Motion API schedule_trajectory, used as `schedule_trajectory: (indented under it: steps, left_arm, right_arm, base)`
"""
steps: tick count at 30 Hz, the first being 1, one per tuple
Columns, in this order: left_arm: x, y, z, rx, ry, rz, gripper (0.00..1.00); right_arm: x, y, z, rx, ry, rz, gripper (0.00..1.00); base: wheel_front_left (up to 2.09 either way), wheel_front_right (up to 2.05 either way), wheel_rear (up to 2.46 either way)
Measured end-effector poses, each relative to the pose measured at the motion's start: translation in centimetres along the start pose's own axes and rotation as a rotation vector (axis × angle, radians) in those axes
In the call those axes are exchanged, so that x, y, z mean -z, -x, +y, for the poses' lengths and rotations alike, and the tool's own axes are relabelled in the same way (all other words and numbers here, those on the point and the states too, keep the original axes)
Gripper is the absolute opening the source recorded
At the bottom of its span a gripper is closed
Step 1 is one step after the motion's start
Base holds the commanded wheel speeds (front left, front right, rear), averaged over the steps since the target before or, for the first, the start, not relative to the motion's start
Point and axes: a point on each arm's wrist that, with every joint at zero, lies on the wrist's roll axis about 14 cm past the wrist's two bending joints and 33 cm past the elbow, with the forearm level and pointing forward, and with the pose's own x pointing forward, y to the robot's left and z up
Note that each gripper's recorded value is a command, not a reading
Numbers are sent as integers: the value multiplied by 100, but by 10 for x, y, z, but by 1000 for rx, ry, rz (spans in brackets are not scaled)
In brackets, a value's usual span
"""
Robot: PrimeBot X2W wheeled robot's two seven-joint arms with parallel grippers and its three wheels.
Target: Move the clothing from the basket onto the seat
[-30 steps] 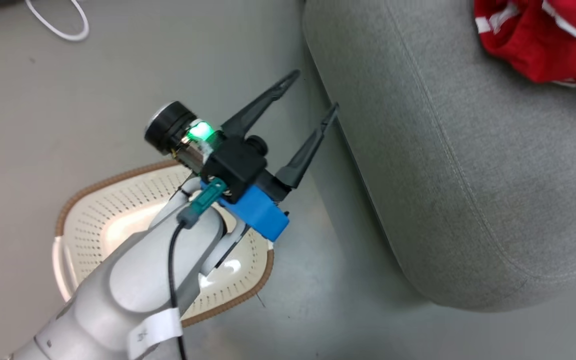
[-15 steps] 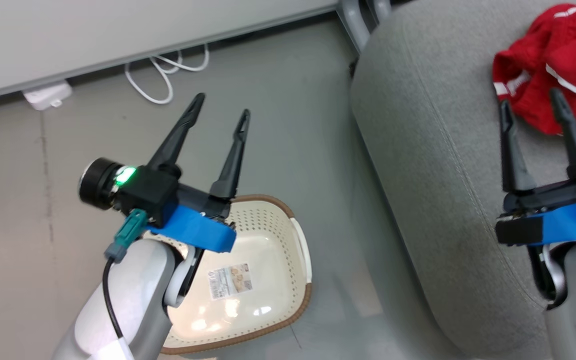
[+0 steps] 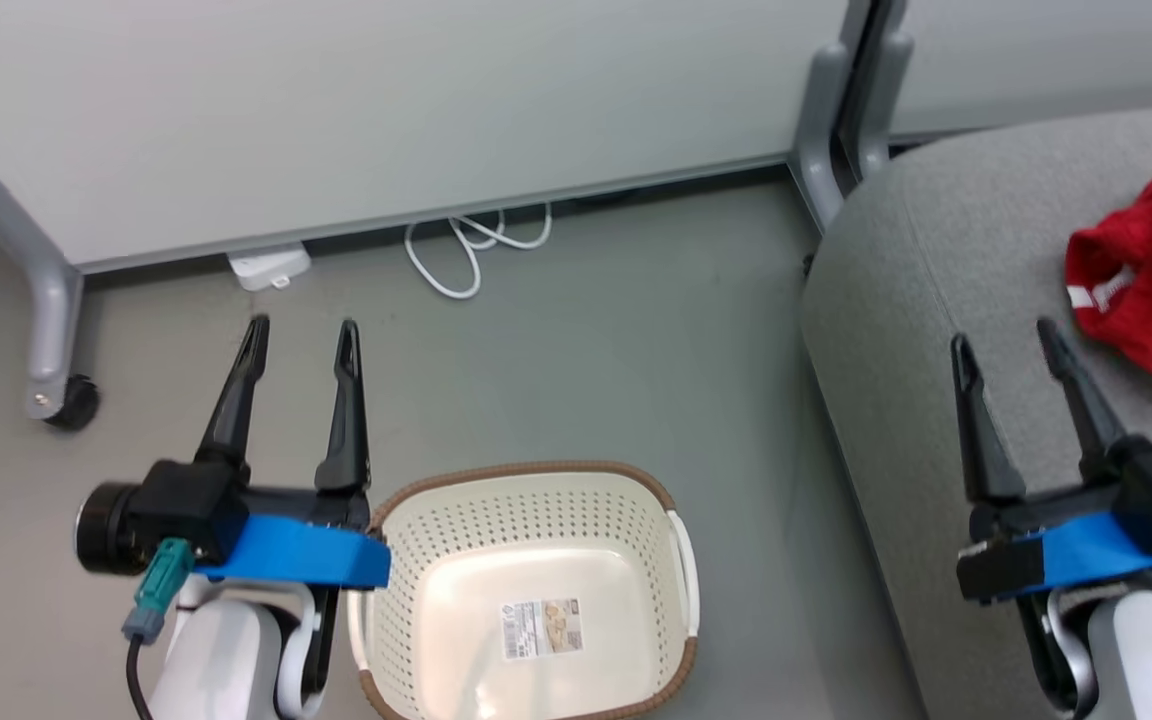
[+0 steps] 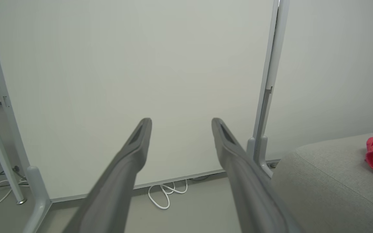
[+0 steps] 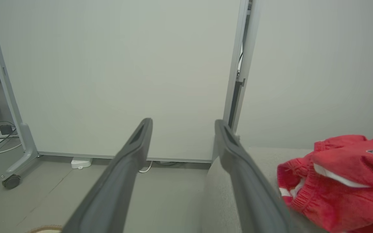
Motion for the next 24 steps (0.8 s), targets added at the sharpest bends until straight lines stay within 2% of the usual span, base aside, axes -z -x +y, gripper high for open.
schedule_trajectory:
  steps: [9, 24]
  left_arm:
    - [-3, 45, 24, -96, -11, 18, 100]
    - [3, 74, 33, -139, 4, 47, 100]
  right_arm:
    - [13, 24, 21, -12, -69, 52, 100]
    - [26, 42, 39, -21, -134, 101, 100]
  base:
    - [0, 0, 0]
    - [0, 0, 0]
